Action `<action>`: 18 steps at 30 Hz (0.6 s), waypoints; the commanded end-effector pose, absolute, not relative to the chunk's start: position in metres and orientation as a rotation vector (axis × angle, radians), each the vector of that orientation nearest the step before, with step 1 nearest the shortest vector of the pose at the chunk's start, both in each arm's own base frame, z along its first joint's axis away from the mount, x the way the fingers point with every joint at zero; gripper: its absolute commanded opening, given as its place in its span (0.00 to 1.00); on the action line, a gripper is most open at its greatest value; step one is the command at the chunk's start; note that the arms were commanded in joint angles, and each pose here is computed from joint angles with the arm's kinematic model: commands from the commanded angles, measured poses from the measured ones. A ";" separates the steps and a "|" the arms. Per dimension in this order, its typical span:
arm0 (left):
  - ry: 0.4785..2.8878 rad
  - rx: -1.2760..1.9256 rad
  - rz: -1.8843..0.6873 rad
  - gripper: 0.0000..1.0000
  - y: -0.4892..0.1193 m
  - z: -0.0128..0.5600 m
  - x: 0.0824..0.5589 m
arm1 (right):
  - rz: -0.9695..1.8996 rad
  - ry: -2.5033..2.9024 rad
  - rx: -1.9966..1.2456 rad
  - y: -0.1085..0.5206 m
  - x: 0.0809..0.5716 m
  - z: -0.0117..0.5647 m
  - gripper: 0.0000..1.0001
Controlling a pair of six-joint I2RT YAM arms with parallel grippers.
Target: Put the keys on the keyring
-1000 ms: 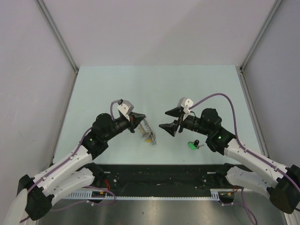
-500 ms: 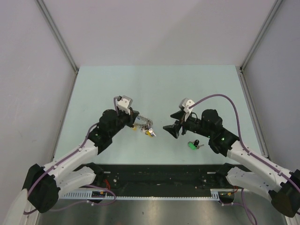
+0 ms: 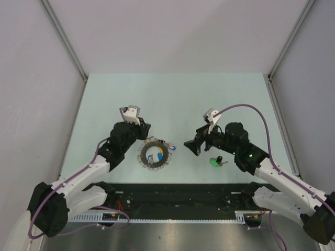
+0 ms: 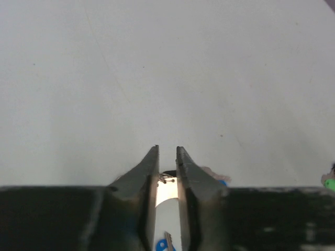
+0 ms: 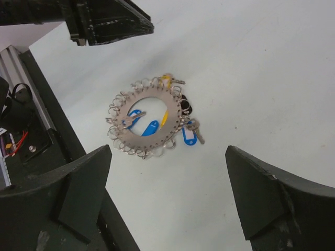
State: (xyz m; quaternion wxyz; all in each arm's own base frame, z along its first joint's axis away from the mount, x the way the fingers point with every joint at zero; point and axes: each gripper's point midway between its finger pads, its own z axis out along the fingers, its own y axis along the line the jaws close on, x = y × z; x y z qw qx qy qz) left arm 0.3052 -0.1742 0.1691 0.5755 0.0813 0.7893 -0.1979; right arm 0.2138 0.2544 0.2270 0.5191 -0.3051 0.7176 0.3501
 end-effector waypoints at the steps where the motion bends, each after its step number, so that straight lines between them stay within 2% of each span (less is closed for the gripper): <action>1: 1.822 0.083 -0.437 0.37 -0.159 0.191 0.309 | 0.841 1.764 -0.590 0.244 0.219 0.237 1.00; 3: 1.813 0.067 -0.427 0.51 -0.154 0.198 0.307 | 0.831 1.779 -0.545 0.239 0.222 0.237 1.00; 5: 1.817 0.058 -0.420 0.59 -0.150 0.202 0.304 | 0.820 1.788 -0.513 0.234 0.222 0.238 1.00; 6: 1.813 0.050 -0.420 0.67 -0.149 0.207 0.304 | 0.812 1.791 -0.479 0.231 0.224 0.240 1.00; 8: 1.831 0.034 -0.408 0.75 -0.144 0.208 0.300 | 0.806 1.789 -0.453 0.226 0.224 0.243 1.00; 9: 1.820 0.017 -0.406 0.86 -0.143 0.216 0.302 | 0.793 1.794 -0.431 0.223 0.226 0.243 1.00; 11: 1.870 -0.017 -0.385 0.98 -0.136 0.211 0.296 | 0.790 1.801 -0.398 0.218 0.226 0.244 1.00; 18: 1.910 -0.056 -0.339 1.00 -0.122 0.225 0.286 | 0.787 1.831 -0.295 0.208 0.231 0.244 1.00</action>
